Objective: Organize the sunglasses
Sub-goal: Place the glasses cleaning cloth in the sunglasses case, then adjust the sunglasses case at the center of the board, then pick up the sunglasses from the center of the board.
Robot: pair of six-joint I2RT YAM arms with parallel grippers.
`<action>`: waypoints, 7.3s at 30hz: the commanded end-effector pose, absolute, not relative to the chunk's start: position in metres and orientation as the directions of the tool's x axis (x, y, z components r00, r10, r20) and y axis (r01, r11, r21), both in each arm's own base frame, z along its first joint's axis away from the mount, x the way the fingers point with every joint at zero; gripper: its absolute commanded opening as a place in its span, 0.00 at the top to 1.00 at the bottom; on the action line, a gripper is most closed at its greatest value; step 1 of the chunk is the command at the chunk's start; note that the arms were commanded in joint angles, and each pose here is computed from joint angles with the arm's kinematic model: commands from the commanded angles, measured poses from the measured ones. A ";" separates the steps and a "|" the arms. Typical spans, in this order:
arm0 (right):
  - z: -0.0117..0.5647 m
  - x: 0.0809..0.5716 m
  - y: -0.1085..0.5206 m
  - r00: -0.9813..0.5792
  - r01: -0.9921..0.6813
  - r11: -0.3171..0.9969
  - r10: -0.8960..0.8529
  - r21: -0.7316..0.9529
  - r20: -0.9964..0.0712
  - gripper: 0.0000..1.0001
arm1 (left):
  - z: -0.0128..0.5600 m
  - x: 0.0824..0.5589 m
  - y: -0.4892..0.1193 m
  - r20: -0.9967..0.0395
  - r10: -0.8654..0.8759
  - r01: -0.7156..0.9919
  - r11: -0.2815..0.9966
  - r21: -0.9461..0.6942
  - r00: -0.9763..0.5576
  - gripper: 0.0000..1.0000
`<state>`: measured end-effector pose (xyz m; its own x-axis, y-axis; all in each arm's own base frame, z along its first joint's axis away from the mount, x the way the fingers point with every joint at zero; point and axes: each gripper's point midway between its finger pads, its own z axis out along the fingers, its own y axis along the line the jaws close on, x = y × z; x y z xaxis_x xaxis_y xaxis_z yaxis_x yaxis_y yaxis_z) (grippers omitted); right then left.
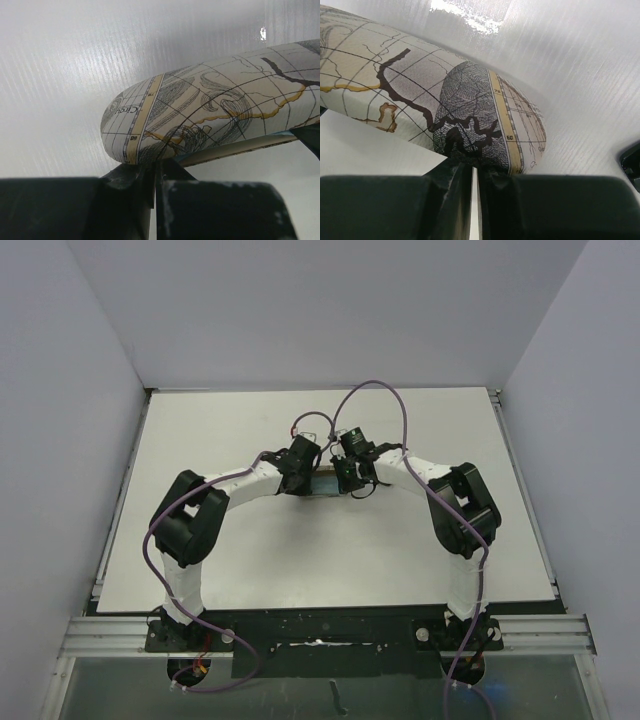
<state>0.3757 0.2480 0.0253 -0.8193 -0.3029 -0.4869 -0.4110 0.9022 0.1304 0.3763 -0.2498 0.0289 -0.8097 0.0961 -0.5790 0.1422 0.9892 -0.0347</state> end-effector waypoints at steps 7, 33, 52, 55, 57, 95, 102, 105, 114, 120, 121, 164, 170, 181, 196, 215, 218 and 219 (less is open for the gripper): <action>0.024 0.362 0.227 -0.832 -0.399 0.916 -0.337 0.053 -0.442 0.85 | 0.033 0.382 -0.233 -0.582 0.131 0.119 0.991 0.058 -0.803 1.00; 0.032 0.363 0.229 -0.824 -0.390 0.920 -0.324 0.050 -0.465 0.72 | 0.046 0.382 -0.225 -0.603 0.129 0.092 0.992 0.091 -0.787 0.82; 0.040 0.366 0.231 -0.809 -0.387 0.921 -0.314 0.048 -0.497 0.69 | 0.065 0.382 -0.225 -0.634 0.133 0.084 0.991 0.107 -0.762 0.79; 0.043 0.368 0.230 -0.804 -0.384 0.922 -0.311 0.043 -0.507 0.68 | 0.069 0.383 -0.226 -0.642 0.135 0.082 0.990 0.112 -0.755 0.79; 0.046 0.369 0.230 -0.801 -0.382 0.923 -0.309 0.041 -0.513 0.68 | 0.072 0.384 -0.226 -0.648 0.132 0.078 0.991 0.112 -0.750 0.79; 0.054 0.377 0.233 -0.765 -0.397 0.917 -0.314 0.028 -0.562 0.66 | 0.124 0.429 -0.197 -0.772 -0.015 -0.049 0.999 0.020 -0.635 0.78; 0.053 0.376 0.234 -0.767 -0.399 0.916 -0.311 0.037 -0.562 0.66 | 0.124 0.452 -0.213 -0.785 -0.031 -0.009 0.999 -0.032 -0.618 0.78; 0.053 0.377 0.233 -0.766 -0.397 0.917 -0.310 0.034 -0.563 0.66 | 0.127 0.460 -0.223 -0.791 -0.034 0.015 0.998 -0.055 -0.610 0.78; 0.052 0.377 0.230 -0.769 -0.392 0.919 -0.307 0.034 -0.560 0.66 | 0.118 0.465 -0.251 -0.780 -0.034 0.091 0.989 -0.116 -0.625 0.78; 0.053 0.378 0.230 -0.768 -0.392 0.920 -0.306 0.034 -0.562 0.66 | 0.117 0.461 -0.266 -0.789 -0.023 0.134 0.982 -0.134 -0.614 0.78; 0.054 0.378 0.231 -0.768 -0.391 0.920 -0.304 0.035 -0.564 0.66 | 0.117 0.460 -0.269 -0.788 -0.020 0.144 0.980 -0.137 -0.615 0.78; 0.085 0.383 0.236 -0.714 -0.395 0.918 -0.293 0.021 -0.636 0.61 | 0.103 0.406 -0.278 -0.754 0.024 0.179 0.976 -0.125 -0.657 0.78; 0.085 0.382 0.235 -0.713 -0.393 0.919 -0.293 0.018 -0.637 0.62 | 0.104 0.405 -0.280 -0.755 0.025 0.181 0.976 -0.125 -0.656 0.78; 0.094 0.386 0.201 -0.726 -0.259 0.964 -0.156 0.057 -0.670 0.62 | 0.105 0.401 -0.280 -0.759 0.026 0.183 0.975 -0.123 -0.651 0.78; 0.121 0.415 0.140 -0.641 -0.030 0.957 0.202 0.287 -0.740 0.59 | 0.105 0.391 -0.276 -0.758 0.025 0.187 0.974 -0.128 -0.652 0.78; 0.091 0.446 0.116 -0.598 0.014 0.839 0.443 0.544 -0.668 0.49 | 0.104 0.386 -0.282 -0.757 0.048 0.205 0.972 -0.116 -0.652 0.78; 0.081 0.450 0.117 -0.608 0.017 0.823 0.459 0.567 -0.648 0.49 | 0.105 0.387 -0.283 -0.759 0.048 0.205 0.972 -0.115 -0.649 0.78; 0.079 0.451 0.118 -0.610 0.018 0.821 0.462 0.571 -0.644 0.49 | 0.105 0.387 -0.283 -0.760 0.049 0.205 0.972 -0.113 -0.648 0.78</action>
